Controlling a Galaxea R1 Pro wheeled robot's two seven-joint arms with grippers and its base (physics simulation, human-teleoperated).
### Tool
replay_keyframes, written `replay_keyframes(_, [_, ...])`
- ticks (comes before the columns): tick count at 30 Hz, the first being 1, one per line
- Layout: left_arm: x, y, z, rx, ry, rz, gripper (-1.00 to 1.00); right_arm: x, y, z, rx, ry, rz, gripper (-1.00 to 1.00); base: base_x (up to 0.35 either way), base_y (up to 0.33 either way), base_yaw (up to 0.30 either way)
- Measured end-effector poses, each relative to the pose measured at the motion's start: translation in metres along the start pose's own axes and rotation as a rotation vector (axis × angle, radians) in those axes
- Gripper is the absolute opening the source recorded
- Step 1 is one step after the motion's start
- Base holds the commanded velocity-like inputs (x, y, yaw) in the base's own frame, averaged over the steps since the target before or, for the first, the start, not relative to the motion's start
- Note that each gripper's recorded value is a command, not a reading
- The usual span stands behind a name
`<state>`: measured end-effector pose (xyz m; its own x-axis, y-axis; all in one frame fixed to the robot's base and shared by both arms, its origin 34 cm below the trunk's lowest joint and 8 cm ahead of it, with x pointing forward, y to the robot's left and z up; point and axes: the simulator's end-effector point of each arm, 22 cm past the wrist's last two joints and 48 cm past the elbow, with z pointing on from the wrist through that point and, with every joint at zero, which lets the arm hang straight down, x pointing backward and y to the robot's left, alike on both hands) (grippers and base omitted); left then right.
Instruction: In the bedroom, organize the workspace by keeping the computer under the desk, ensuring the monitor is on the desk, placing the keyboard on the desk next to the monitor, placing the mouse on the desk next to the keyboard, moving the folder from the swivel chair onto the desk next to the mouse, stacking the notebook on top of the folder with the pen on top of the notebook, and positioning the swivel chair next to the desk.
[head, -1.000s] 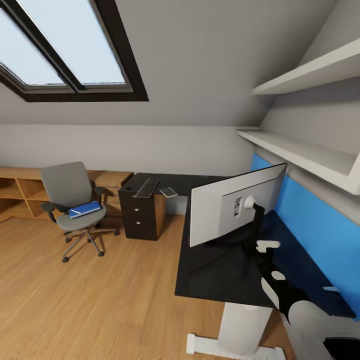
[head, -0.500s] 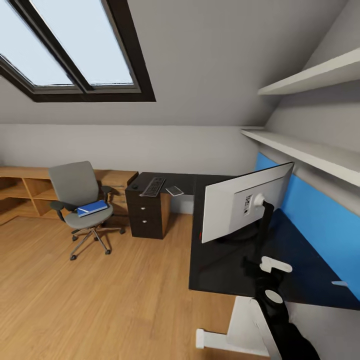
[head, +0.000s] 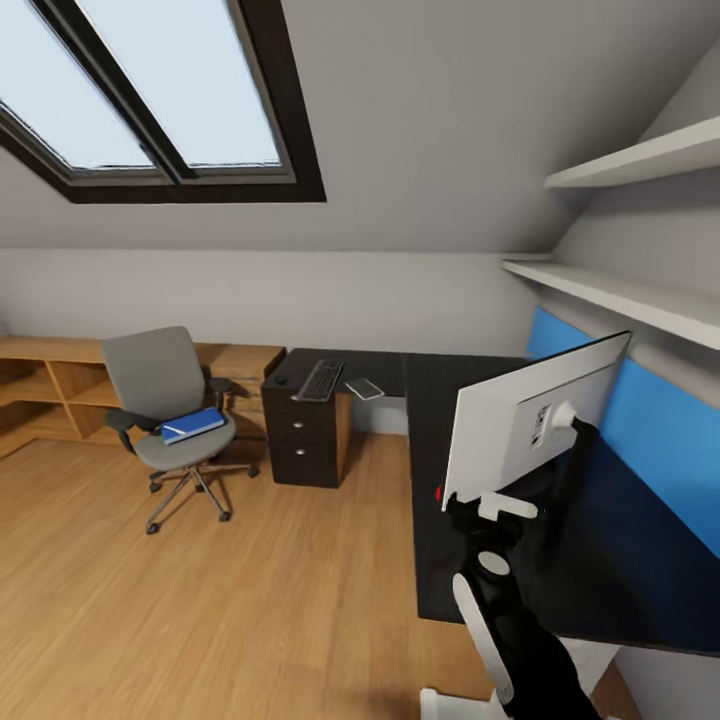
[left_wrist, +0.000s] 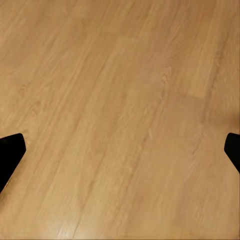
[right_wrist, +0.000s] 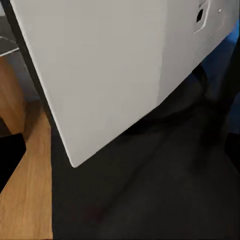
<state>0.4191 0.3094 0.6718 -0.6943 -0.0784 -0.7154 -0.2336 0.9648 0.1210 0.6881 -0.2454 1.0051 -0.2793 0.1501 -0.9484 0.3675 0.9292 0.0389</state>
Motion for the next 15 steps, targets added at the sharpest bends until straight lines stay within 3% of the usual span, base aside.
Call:
replay_keyframes(8, [0.021,-0.009,-0.005,0.003,0.041,0.009,1.00,0.024,0.025,0.000,-0.040,-0.045,-0.060,1.00,0.106,0.091,0.000])
replay_keyframes(11, [0.023,-0.009,-0.006,0.001,0.045,0.009,1.00,0.008,0.028,-0.003,-0.037,-0.132,-0.049,1.00,0.010,0.009,0.000])
replay_keyframes(15, [0.024,-0.009,-0.006,0.000,0.046,0.009,1.00,-0.002,0.028,-0.006,-0.025,-0.172,-0.035,1.00,0.003,0.002,0.000])
